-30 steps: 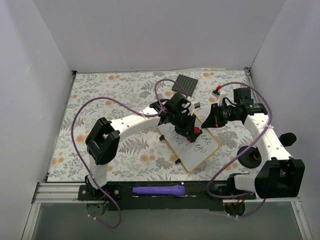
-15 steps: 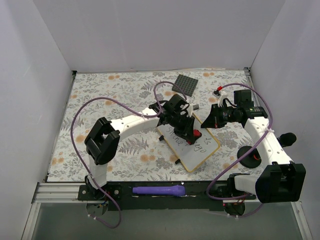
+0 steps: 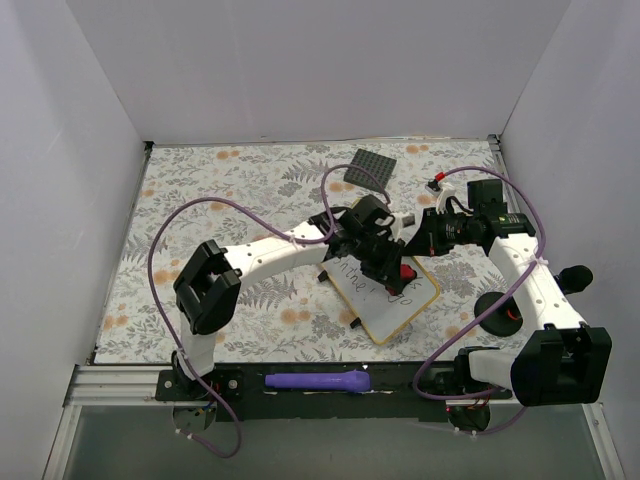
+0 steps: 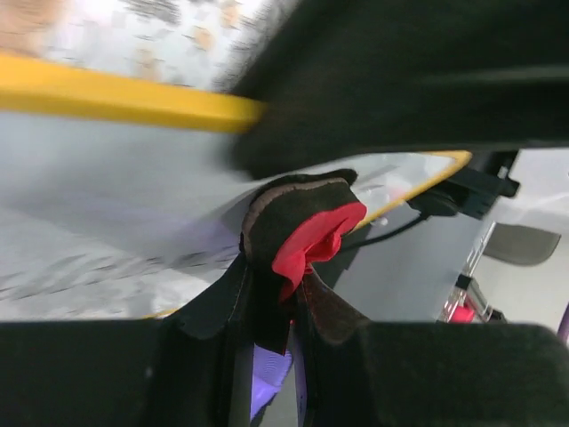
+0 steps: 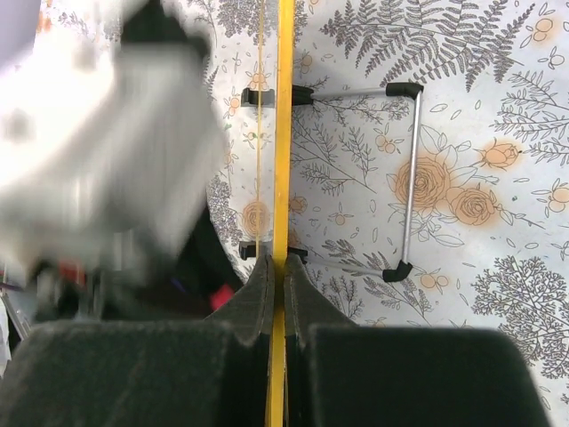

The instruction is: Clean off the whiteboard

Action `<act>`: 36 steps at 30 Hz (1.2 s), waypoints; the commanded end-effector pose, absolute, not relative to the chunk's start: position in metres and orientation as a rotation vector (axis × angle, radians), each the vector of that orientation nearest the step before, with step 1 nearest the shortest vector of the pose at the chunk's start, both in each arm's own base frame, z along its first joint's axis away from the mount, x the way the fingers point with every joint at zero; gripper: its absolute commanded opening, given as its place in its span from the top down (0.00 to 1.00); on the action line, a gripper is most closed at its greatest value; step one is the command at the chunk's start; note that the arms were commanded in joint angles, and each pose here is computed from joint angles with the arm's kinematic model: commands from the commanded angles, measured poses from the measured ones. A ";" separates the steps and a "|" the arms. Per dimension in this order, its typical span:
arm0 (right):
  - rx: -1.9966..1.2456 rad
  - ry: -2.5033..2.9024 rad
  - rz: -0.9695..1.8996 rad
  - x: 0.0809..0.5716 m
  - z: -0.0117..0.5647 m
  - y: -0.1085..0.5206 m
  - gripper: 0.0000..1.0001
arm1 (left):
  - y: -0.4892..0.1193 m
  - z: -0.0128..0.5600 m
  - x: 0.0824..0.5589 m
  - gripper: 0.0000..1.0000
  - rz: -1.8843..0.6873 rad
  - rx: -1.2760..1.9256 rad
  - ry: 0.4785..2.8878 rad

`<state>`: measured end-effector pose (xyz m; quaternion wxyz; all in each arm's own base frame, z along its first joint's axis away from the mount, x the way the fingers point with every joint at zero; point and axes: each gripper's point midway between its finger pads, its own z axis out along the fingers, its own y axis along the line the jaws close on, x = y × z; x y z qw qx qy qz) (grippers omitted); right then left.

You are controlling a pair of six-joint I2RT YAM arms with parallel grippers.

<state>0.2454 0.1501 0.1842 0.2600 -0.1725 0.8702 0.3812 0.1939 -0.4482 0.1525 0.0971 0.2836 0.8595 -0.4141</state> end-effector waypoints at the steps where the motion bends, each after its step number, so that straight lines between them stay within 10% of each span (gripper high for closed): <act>1: -0.506 2.327 1.138 0.230 0.191 0.163 0.99 | -0.477 0.165 0.168 1.00 -1.282 0.917 2.476; 36: -0.400 2.378 1.113 0.224 0.180 0.160 0.99 | -0.470 0.172 0.236 1.00 -0.917 0.611 2.393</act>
